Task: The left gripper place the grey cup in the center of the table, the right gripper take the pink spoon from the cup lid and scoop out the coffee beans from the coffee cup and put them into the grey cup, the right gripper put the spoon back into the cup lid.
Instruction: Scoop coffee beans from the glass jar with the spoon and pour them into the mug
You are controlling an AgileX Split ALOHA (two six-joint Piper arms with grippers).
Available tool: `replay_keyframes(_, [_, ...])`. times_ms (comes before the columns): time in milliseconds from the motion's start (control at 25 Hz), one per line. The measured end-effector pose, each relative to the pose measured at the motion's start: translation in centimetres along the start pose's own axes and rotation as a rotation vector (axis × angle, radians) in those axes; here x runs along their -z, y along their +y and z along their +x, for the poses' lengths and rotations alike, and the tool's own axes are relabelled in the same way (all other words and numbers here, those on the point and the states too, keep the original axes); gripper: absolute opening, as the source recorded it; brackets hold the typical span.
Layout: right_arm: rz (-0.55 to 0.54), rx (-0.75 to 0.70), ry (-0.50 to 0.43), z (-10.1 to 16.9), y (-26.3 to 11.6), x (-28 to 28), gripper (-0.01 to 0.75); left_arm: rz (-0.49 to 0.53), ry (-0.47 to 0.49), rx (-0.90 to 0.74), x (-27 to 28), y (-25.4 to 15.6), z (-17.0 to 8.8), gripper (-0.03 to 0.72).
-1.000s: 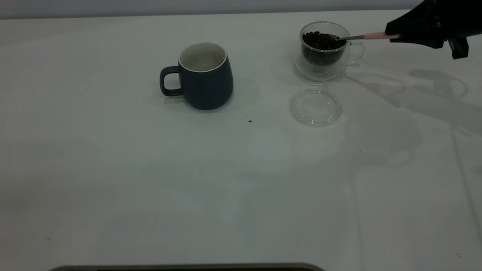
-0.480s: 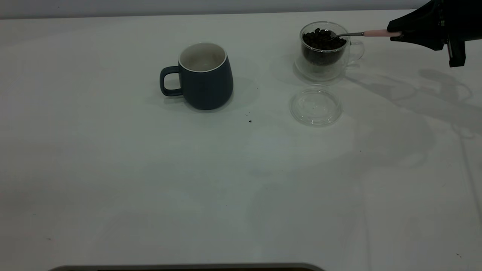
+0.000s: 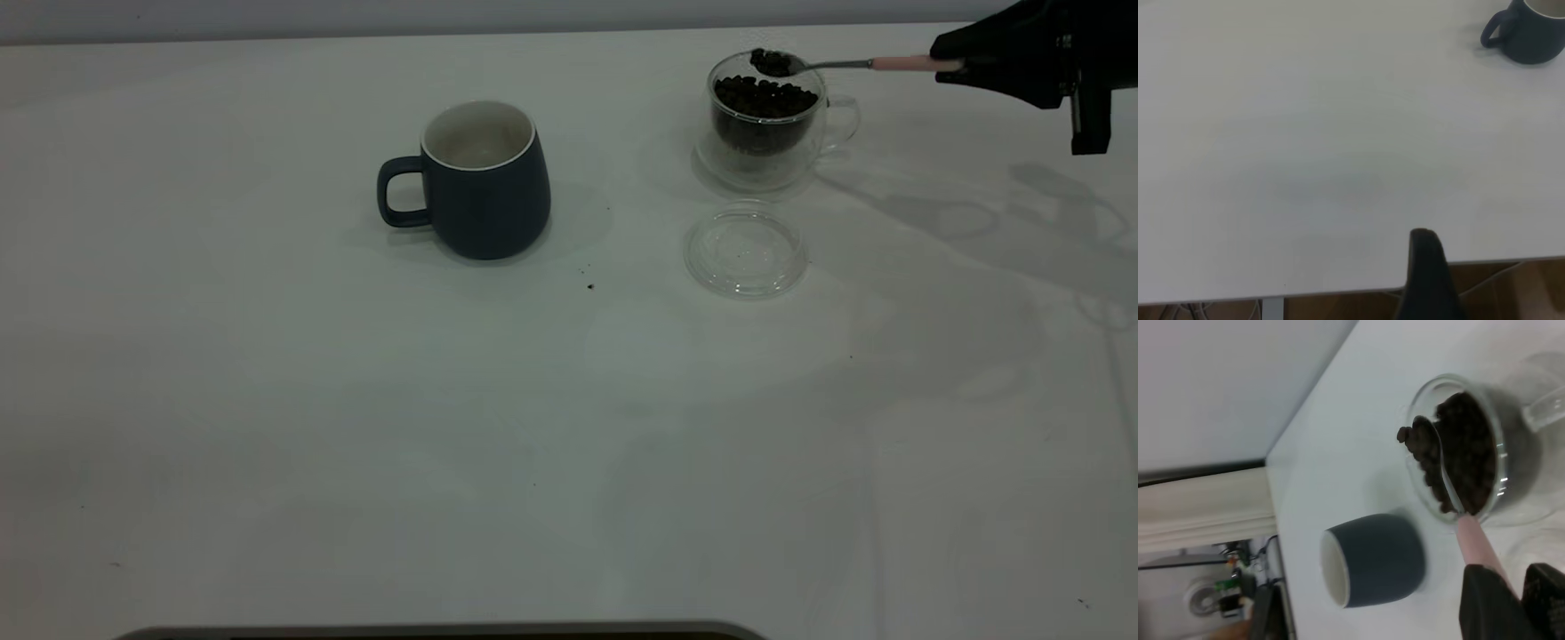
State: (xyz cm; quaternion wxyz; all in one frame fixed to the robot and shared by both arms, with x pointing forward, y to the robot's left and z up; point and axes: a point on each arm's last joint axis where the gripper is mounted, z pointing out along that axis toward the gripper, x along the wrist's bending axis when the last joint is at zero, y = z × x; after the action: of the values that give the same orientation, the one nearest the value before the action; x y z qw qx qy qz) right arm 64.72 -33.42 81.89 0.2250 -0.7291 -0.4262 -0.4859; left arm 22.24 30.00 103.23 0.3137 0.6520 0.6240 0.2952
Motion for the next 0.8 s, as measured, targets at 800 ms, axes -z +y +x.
replay_keyframes(800, [0.032,-0.022,0.107,0.96,-0.27,0.10,0.114,0.000,0.000,0.000,0.00,0.00,0.00,0.565])
